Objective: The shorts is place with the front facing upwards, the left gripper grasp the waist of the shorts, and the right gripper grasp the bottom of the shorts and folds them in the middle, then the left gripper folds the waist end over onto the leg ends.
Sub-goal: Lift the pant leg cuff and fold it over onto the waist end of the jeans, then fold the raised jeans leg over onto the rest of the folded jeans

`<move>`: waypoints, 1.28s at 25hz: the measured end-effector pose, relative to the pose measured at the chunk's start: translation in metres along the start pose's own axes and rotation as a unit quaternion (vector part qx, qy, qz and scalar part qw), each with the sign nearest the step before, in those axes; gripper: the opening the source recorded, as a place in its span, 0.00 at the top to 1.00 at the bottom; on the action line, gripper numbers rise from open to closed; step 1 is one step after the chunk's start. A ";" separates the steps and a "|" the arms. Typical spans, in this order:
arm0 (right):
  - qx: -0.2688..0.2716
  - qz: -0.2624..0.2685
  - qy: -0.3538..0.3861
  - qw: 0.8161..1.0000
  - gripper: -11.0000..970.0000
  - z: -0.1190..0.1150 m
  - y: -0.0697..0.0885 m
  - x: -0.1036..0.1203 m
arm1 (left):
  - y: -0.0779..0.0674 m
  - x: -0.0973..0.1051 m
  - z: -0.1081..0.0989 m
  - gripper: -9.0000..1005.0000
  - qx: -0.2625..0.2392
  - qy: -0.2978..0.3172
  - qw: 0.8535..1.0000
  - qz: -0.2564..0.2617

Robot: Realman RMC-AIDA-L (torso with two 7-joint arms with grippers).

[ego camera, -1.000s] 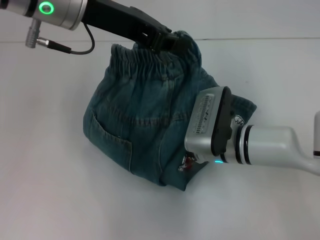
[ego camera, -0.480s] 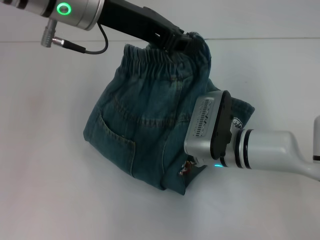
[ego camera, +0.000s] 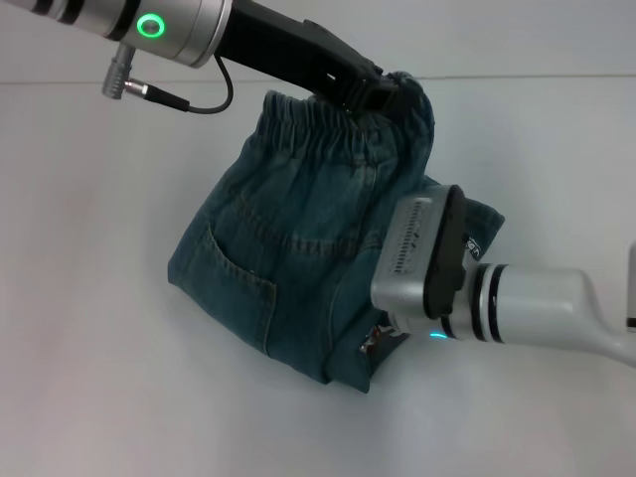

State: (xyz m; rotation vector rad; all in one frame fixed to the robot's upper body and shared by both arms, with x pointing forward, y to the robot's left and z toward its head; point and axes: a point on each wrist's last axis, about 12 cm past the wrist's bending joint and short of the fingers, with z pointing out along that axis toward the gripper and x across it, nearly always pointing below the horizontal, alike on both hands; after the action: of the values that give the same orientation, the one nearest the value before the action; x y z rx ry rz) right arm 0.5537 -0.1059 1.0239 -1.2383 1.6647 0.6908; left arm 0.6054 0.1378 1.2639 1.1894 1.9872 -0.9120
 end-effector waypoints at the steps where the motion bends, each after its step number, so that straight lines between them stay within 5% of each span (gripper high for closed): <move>1: 0.002 0.003 0.000 1.000 0.12 -0.002 -0.001 0.002 | 0.001 0.000 0.000 0.95 -0.001 0.000 1.000 0.000; 24: 0.024 0.054 -0.056 0.997 0.12 -0.069 -0.024 0.030 | 0.009 0.001 0.000 0.95 -0.032 -0.002 0.999 0.000; 32: 0.007 0.069 -0.059 0.996 0.12 -0.099 -0.024 0.040 | 0.006 -0.001 0.015 0.95 -0.044 0.005 0.999 0.011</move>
State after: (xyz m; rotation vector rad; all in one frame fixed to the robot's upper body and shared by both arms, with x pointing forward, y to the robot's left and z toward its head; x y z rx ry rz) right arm 0.5392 -0.2145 1.0314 -1.0601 1.6650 0.8195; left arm 0.6139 0.1274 1.2545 1.1667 1.9976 -0.8014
